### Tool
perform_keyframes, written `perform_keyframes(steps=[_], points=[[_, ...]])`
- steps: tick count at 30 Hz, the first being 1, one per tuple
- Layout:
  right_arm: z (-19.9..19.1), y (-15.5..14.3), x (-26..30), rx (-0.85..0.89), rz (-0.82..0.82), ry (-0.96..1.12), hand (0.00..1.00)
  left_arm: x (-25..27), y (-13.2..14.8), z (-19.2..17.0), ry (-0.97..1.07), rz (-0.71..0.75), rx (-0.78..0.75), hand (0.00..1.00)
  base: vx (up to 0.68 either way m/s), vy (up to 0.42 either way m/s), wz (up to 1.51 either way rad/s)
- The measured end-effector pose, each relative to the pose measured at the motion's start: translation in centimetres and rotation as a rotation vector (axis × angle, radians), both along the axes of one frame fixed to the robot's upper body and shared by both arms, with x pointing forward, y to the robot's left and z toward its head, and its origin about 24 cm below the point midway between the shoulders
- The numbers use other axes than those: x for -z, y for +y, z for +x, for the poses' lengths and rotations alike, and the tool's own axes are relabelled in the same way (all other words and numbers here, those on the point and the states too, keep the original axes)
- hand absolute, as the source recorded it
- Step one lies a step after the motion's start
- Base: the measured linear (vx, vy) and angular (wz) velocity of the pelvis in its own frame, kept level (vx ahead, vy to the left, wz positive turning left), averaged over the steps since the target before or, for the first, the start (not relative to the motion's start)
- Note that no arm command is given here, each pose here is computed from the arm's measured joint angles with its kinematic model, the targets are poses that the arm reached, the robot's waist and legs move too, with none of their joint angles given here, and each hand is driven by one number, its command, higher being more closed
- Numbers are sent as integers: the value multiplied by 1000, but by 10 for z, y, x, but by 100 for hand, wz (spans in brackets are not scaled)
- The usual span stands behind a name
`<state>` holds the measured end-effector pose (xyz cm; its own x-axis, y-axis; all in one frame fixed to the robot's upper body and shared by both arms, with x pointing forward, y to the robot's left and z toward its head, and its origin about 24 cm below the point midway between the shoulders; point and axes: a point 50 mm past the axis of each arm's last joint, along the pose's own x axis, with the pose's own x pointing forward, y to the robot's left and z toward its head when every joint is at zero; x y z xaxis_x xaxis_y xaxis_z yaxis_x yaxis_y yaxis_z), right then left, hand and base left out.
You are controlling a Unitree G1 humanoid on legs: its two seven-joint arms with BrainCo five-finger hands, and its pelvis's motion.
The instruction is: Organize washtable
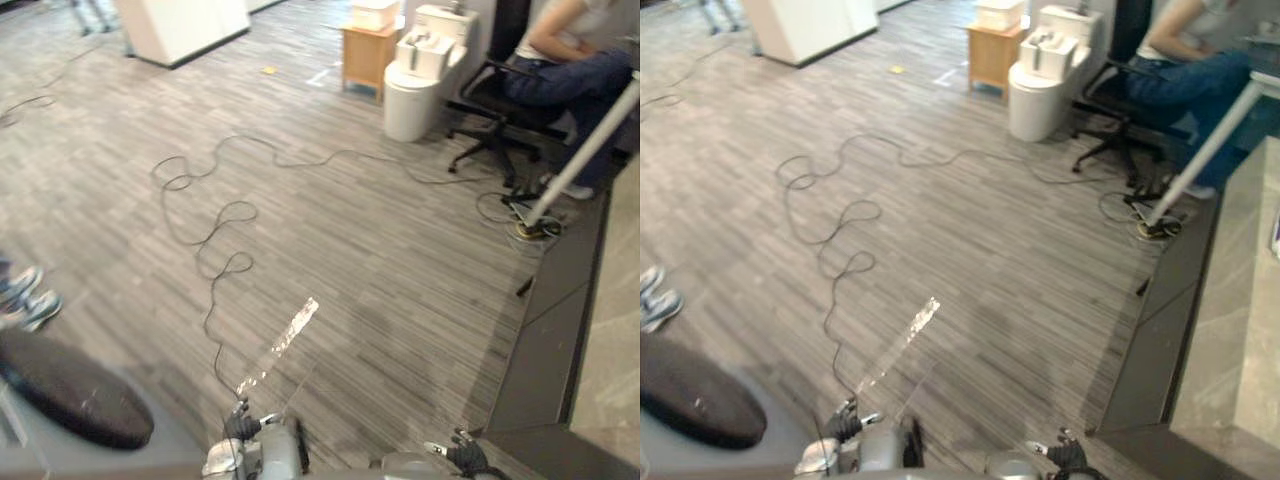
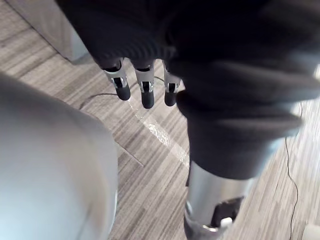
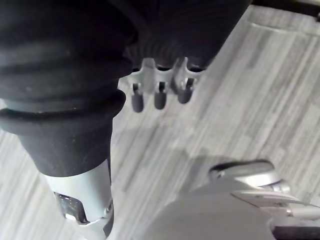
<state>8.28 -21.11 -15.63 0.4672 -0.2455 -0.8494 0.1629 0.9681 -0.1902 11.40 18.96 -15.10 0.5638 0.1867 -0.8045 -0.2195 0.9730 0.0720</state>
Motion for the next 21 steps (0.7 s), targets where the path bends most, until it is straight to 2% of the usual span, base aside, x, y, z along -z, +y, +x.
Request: perform_keyframes(steps=[4,9,14,21], points=[[-6,15,3,-7,42,9,0,0,14,-4,21,44,0,0,310,219,-96],[3,9,0,-39,22,-21,0,5,9,-11,73,46,64,0,254,130,-60],[10,7,0,-86,5,-22,0,9,4,-14,117,41,116,0,294,-35,-38],[7,-8,-1,-83,-33,9,0,9,-8,-11,92,4,81,0,421,-209,-40]])
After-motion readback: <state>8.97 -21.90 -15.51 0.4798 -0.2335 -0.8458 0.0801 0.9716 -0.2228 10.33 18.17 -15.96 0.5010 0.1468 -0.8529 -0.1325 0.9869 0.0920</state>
